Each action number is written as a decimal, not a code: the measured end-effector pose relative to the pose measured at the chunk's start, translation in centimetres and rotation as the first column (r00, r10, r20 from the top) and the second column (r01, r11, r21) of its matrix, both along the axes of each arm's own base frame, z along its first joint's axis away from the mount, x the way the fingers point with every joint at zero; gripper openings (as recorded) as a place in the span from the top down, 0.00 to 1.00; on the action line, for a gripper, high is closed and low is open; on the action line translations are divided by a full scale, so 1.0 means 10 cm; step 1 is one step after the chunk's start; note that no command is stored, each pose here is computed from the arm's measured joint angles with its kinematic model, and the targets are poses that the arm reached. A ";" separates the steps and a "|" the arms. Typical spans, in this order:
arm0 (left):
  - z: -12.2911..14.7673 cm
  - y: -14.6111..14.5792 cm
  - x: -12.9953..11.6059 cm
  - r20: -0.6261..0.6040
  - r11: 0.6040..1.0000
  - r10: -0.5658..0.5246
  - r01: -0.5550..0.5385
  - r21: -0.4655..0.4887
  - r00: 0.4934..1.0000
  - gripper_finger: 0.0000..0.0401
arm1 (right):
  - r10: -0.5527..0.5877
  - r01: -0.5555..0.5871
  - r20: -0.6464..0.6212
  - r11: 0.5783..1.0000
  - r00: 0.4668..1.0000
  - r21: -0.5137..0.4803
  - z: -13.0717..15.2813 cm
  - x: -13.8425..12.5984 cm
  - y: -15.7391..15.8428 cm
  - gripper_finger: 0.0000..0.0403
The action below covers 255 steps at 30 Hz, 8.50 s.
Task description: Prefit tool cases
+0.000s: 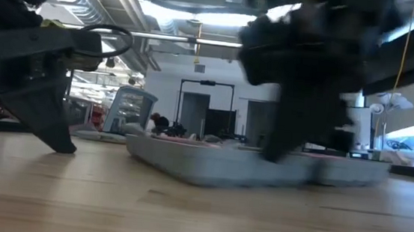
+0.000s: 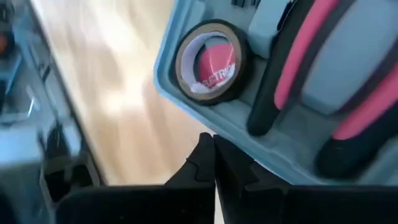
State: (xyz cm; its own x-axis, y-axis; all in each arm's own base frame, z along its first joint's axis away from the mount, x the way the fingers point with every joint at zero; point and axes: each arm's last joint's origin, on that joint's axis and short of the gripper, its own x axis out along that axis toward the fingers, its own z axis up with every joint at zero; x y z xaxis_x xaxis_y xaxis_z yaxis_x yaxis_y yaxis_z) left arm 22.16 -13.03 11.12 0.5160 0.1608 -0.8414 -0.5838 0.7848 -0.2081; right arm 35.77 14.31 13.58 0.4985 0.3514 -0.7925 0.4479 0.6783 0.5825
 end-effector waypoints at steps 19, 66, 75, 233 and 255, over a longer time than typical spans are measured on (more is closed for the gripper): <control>0.02 -0.08 -0.07 0.049 0.983 0.169 -0.164 -0.088 0.984 1.00 | 0.205 -0.189 0.022 0.936 0.979 -0.298 0.73 0.23 -0.44 1.00; 0.29 0.16 0.19 0.110 0.959 0.276 -0.265 -0.103 0.955 1.00 | -0.117 -0.108 -0.388 0.852 0.914 -0.511 0.02 -0.77 -1.71 0.32; 0.29 0.16 0.18 0.098 0.956 0.281 -0.269 -0.115 0.955 1.00 | -0.125 -0.126 -0.440 0.858 0.889 -0.498 -0.16 -0.72 -1.71 0.79; 0.15 0.02 -0.14 -0.033 0.994 0.106 -0.105 0.038 0.994 1.00 | -0.532 0.483 -0.310 0.846 0.788 -0.225 0.27 0.06 -1.28 0.97; 0.15 0.02 -0.14 -0.032 0.993 0.111 -0.110 0.035 0.993 1.00 | -0.546 0.503 -0.338 0.838 0.766 -0.214 0.32 0.05 -1.28 0.71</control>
